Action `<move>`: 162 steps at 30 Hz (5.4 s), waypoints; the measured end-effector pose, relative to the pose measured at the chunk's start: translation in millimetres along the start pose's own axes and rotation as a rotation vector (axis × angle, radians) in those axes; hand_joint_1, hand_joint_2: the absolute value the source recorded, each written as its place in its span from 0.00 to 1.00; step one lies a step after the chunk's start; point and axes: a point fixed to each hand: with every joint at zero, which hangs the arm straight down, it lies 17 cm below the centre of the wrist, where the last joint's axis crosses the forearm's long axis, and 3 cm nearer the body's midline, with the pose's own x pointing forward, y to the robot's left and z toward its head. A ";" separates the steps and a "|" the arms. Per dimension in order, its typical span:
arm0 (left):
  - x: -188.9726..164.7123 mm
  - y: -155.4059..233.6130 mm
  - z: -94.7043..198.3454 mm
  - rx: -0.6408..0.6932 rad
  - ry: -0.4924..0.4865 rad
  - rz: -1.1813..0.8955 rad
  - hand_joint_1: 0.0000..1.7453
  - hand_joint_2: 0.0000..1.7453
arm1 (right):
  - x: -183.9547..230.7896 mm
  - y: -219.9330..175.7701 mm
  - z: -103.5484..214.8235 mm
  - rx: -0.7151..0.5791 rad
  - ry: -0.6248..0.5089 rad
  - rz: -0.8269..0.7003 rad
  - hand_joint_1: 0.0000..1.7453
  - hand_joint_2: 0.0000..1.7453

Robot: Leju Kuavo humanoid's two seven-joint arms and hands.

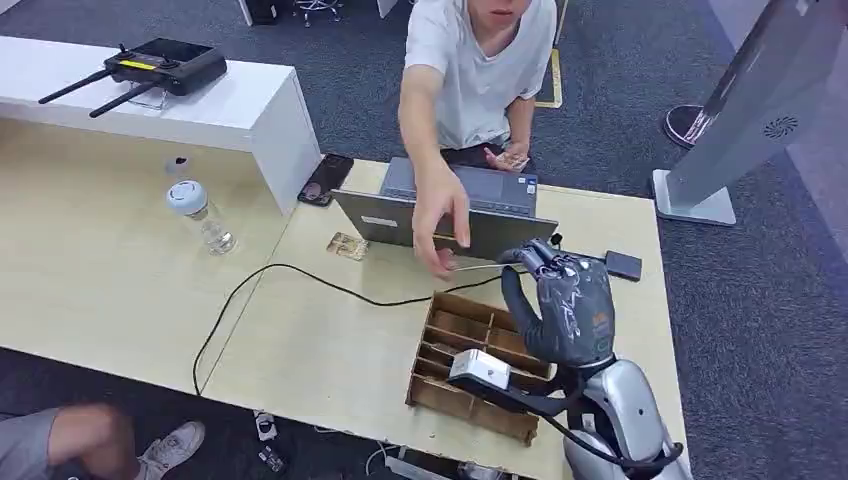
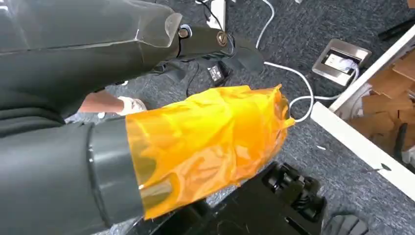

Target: Pass the card to the sensor for recognition and then transmit it.

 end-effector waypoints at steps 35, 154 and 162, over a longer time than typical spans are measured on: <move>-14.3 -10.6 4.4 -0.007 0.024 0.037 0.00 0.00 | -8.6 5.6 53.2 0.179 0.022 -0.787 1.00 1.00; -17.3 -12.2 -3.8 0.002 0.012 0.066 0.00 0.00 | -193.0 87.2 284.3 0.906 0.561 -0.360 1.00 1.00; -19.8 -14.0 -3.0 0.001 0.027 0.071 0.00 0.00 | -205.9 71.0 270.6 0.825 0.574 -0.325 1.00 1.00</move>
